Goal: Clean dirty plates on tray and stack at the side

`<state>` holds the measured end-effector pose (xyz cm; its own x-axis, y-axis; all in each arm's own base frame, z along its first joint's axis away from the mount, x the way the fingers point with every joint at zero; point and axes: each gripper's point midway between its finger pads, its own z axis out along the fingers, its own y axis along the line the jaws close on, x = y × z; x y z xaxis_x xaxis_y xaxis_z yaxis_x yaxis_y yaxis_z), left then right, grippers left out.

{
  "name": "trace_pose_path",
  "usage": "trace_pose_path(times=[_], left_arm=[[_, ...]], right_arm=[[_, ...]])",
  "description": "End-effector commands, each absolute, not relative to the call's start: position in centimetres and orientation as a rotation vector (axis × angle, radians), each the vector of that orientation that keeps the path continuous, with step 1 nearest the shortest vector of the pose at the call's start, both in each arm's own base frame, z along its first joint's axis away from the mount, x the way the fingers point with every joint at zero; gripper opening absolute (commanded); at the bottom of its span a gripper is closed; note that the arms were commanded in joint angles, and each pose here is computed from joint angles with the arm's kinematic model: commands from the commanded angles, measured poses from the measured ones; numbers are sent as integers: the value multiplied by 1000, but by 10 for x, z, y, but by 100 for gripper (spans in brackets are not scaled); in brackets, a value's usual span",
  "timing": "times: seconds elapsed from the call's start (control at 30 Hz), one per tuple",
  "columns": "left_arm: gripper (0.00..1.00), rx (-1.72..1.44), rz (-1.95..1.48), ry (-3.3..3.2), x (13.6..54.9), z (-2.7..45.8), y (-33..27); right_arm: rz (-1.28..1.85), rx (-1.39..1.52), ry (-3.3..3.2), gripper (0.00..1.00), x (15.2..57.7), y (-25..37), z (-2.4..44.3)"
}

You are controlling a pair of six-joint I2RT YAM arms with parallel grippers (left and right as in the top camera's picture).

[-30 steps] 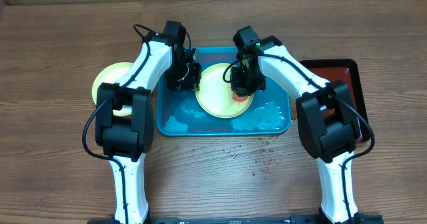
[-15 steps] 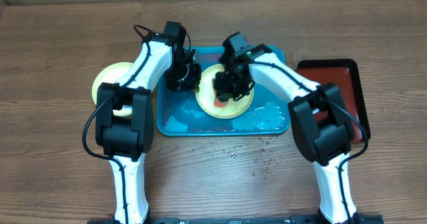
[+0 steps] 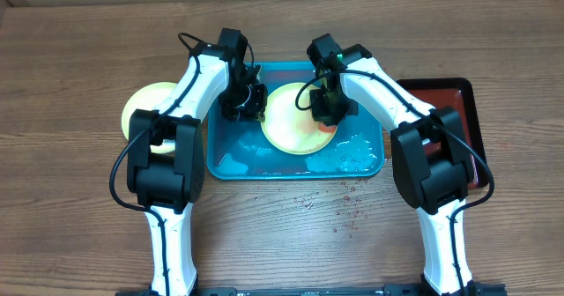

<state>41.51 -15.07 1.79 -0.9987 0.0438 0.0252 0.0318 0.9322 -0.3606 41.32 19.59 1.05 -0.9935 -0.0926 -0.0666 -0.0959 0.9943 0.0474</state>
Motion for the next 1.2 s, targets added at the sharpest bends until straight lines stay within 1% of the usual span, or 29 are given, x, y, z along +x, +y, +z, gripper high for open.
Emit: trace_pose_path(times=[0.0, 0.2, 0.33, 0.43, 0.53, 0.63, 0.87, 0.97, 1.03, 1.17], left_arm=[[4, -88, 567, -3067, 419, 19, -148], [4, -88, 567, -3067, 419, 19, -148], [4, -88, 568, -3067, 419, 19, -148], [4, -87, 567, -3067, 419, 19, -148], [4, -87, 567, -3067, 419, 19, -148], [4, -87, 566, -3066, 419, 19, -148], [4, -87, 566, -3067, 419, 19, -148], [4, -87, 564, -3067, 419, 19, -148], [4, -88, 558, -3067, 418, 19, -147], [4, -88, 558, -3066, 418, 19, -147]], right_arm=[[4, -212, 3020, 4, 427, 193, -4], [525, -300, 2978, 4, 424, 255, -3], [713, -415, 2961, 4, 410, 284, 1], [769, -511, 2968, 4, 393, 298, 3], [760, -598, 3005, 4, 378, 297, 4], [682, -601, 3065, 4, 374, 281, 7], [310, -483, 3117, 4, 400, 219, 12], [179, -447, 3098, 4, 411, 203, 12], [144, -417, 3077, 4, 418, 201, 13], [184, -367, 3030, 4, 430, 209, 14]])
